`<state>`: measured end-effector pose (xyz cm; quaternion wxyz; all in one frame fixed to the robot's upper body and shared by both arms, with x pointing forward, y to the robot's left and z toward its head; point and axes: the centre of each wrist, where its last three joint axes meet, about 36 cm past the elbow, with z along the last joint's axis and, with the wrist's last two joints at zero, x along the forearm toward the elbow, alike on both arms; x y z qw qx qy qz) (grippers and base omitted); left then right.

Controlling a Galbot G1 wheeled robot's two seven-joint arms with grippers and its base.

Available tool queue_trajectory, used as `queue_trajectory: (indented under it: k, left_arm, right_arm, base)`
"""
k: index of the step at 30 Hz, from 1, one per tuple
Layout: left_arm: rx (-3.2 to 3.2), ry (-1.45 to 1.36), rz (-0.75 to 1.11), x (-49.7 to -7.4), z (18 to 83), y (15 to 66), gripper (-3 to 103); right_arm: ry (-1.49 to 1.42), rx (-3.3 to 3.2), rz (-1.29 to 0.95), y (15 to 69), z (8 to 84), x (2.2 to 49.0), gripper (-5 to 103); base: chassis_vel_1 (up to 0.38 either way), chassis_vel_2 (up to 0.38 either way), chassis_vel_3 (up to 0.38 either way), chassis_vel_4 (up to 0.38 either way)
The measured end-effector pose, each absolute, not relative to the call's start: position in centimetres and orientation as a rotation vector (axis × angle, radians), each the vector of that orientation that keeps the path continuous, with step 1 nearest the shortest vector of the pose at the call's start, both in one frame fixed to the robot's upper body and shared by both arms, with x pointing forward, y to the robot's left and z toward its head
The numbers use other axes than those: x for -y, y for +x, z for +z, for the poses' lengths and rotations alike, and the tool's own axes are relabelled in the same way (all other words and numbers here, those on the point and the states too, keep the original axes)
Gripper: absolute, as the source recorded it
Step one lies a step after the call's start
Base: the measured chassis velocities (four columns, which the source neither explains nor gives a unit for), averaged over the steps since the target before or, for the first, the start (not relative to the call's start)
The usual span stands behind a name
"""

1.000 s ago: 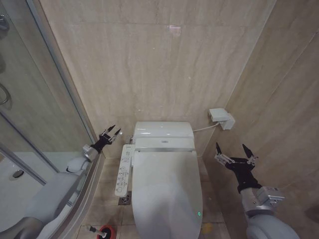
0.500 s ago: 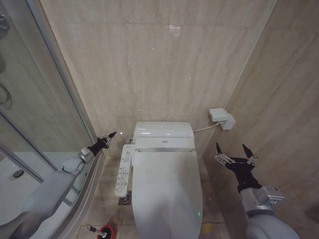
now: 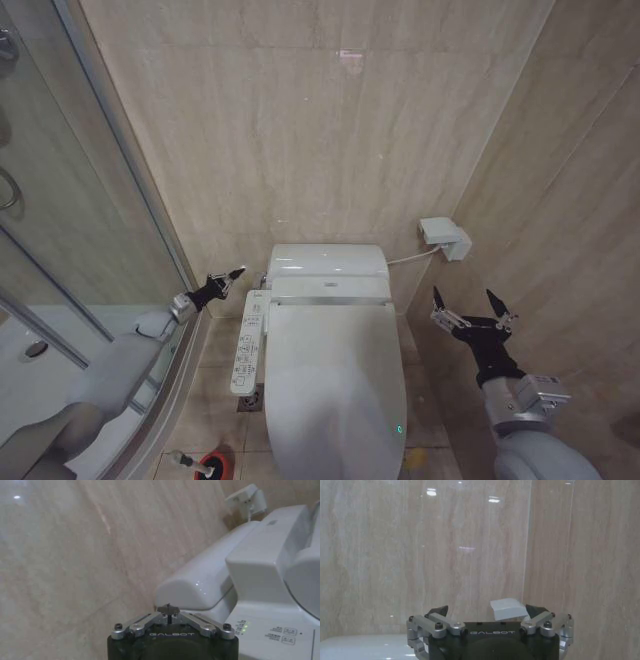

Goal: Open the toilet lid, clean the toilet bowl with a toilet brush, close the toilet lid, and flush.

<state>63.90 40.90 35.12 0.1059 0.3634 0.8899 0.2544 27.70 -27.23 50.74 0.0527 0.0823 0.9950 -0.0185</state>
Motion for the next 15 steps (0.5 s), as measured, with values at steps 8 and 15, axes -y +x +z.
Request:
queue_trajectory:
  k: [8,15]
  left_arm:
    - [-2.614,1.139,0.772,-40.57,34.76,64.47,0]
    - [-2.617,1.140,0.765,-40.57,34.60,64.48,0]
  right_arm:
    - [0.250,-3.025,-0.056,27.70,50.74,27.23,100]
    - [0.250,-3.025,-0.056,27.70,50.74,27.23,100]
  base:
    - [0.000,0.000,0.000,0.000]
    - [0.000,0.000,0.000,0.000]
